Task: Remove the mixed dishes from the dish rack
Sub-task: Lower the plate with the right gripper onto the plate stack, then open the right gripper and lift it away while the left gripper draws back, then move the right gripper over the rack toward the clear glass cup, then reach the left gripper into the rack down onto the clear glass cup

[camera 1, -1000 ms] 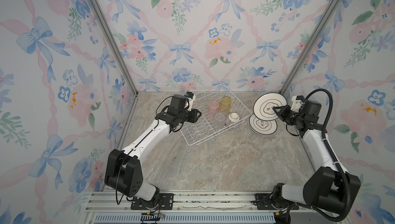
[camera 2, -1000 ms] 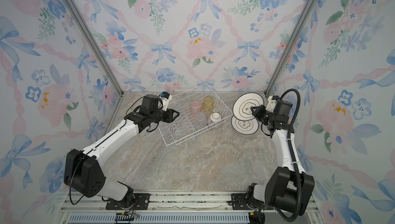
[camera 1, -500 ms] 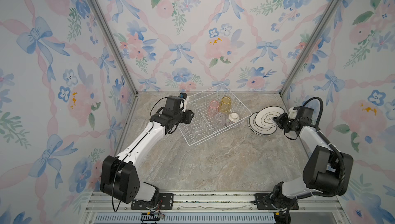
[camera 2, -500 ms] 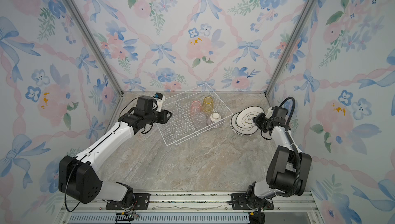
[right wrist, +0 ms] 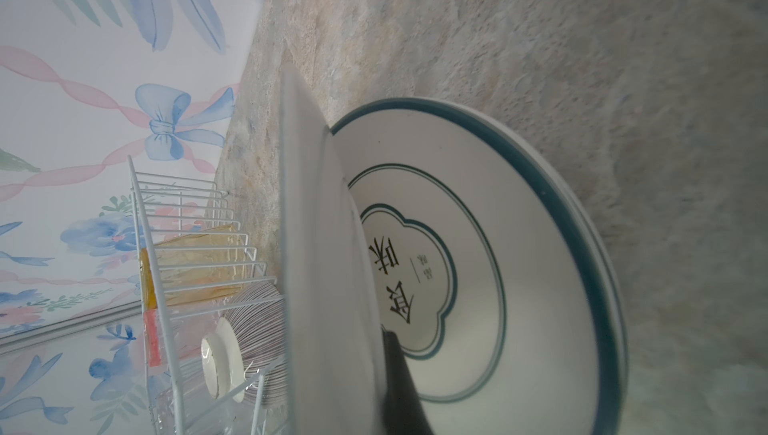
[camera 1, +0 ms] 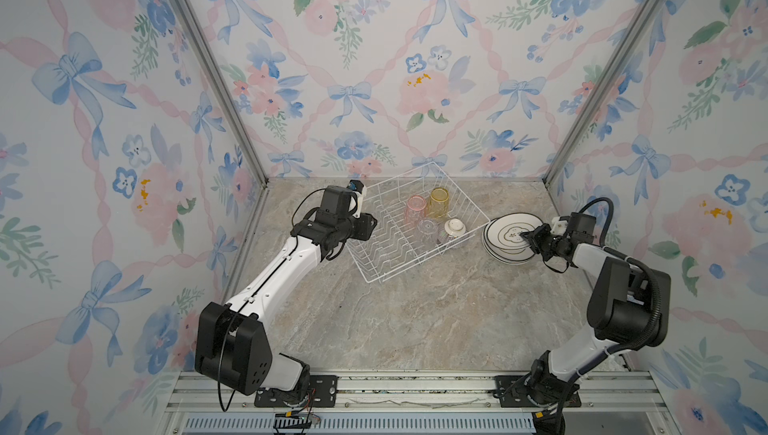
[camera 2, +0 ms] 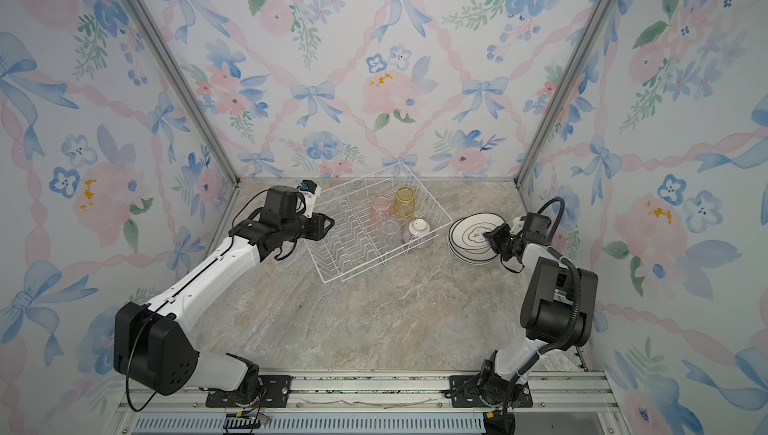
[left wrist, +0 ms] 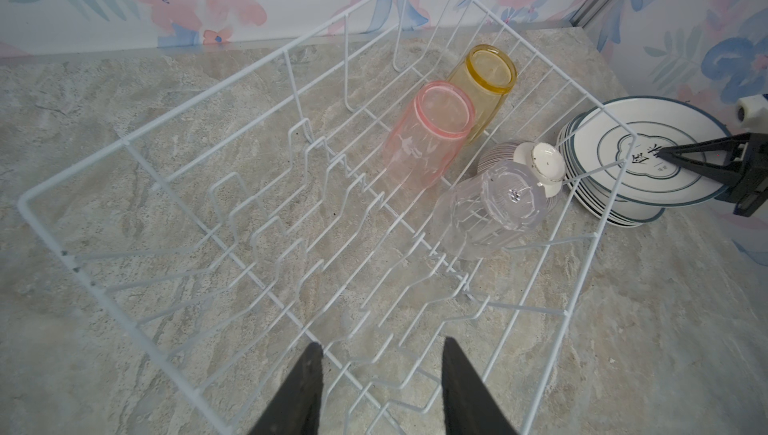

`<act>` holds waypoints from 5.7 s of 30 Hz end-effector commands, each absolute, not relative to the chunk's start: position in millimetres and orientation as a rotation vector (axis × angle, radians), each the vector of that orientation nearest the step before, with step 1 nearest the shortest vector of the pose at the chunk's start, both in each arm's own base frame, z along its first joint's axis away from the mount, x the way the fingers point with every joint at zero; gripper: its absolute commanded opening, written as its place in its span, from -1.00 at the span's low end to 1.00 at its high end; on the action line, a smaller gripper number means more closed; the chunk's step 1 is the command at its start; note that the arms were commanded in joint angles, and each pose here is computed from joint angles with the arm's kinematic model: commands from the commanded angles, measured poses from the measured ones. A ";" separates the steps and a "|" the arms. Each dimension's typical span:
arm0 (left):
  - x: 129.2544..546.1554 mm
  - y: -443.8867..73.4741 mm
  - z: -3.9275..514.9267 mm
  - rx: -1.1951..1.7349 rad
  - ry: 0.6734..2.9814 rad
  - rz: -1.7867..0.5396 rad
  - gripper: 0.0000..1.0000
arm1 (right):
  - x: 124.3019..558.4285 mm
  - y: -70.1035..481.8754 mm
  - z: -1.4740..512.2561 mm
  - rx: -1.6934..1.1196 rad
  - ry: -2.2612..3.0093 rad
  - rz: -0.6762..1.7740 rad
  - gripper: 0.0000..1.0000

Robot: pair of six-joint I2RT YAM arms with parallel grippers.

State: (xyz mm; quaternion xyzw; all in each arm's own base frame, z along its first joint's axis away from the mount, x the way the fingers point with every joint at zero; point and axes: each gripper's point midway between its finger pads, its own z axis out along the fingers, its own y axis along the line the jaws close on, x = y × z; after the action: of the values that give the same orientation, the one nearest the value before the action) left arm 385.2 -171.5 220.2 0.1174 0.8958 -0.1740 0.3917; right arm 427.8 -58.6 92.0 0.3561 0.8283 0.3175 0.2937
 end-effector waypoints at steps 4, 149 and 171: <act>380.3 -168.9 221.1 0.318 2.279 -0.441 -0.14 | 427.3 -60.2 90.2 0.926 2.235 0.844 -0.58; 349.4 -86.6 112.7 -0.002 2.581 -0.285 -0.48 | 380.0 138.1 127.1 -0.250 2.705 0.672 -0.87; 346.2 -79.1 211.4 -0.008 2.294 -0.261 -0.22 | 357.9 139.9 151.3 -0.233 2.664 0.614 0.38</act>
State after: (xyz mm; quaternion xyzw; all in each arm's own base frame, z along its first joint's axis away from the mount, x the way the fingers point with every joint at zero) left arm 339.9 -75.6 167.6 -0.0170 0.9317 -0.1015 0.3485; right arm 355.4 137.8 127.8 -0.0828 0.9572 0.2186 0.1706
